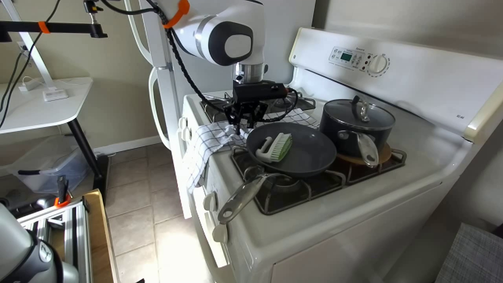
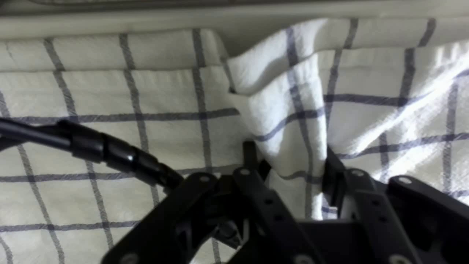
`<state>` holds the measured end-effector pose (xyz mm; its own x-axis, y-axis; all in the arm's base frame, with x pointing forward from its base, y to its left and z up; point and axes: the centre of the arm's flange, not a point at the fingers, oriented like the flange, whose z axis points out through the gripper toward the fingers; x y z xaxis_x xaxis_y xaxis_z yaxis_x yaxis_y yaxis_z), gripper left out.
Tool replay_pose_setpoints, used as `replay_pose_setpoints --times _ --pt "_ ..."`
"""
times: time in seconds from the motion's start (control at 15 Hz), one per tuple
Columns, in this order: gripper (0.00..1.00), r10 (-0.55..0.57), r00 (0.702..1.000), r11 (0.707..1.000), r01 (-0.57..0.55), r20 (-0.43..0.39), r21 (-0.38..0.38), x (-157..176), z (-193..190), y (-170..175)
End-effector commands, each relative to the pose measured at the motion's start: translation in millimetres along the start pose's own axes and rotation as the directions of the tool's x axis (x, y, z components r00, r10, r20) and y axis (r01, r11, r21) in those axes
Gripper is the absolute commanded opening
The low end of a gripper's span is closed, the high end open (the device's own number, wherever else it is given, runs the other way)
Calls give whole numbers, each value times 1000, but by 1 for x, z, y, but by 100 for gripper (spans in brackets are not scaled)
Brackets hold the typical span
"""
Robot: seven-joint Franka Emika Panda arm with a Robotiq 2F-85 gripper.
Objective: Put the towel on the left side of the stove.
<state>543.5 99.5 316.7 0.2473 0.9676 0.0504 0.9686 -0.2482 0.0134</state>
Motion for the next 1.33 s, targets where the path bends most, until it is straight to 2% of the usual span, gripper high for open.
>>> replay_pose_setpoints --times 0.0,0.07,0.4,0.67,1.0,1.27 --pt "8 23 999 1000 -24 41 5 -6 -9 -1" --pt "1 28 999 1000 -28 45 0 -8 -14 -1" --pt "0 44 998 998 -42 42 -47 -24 -57 -5" --pt "0 47 999 987 -46 1 -155 -34 -113 1" --pt "0 33 998 952 -46 -48 -303 -26 -198 15" --pt "0 33 995 920 -66 -93 -385 -22 -256 33"
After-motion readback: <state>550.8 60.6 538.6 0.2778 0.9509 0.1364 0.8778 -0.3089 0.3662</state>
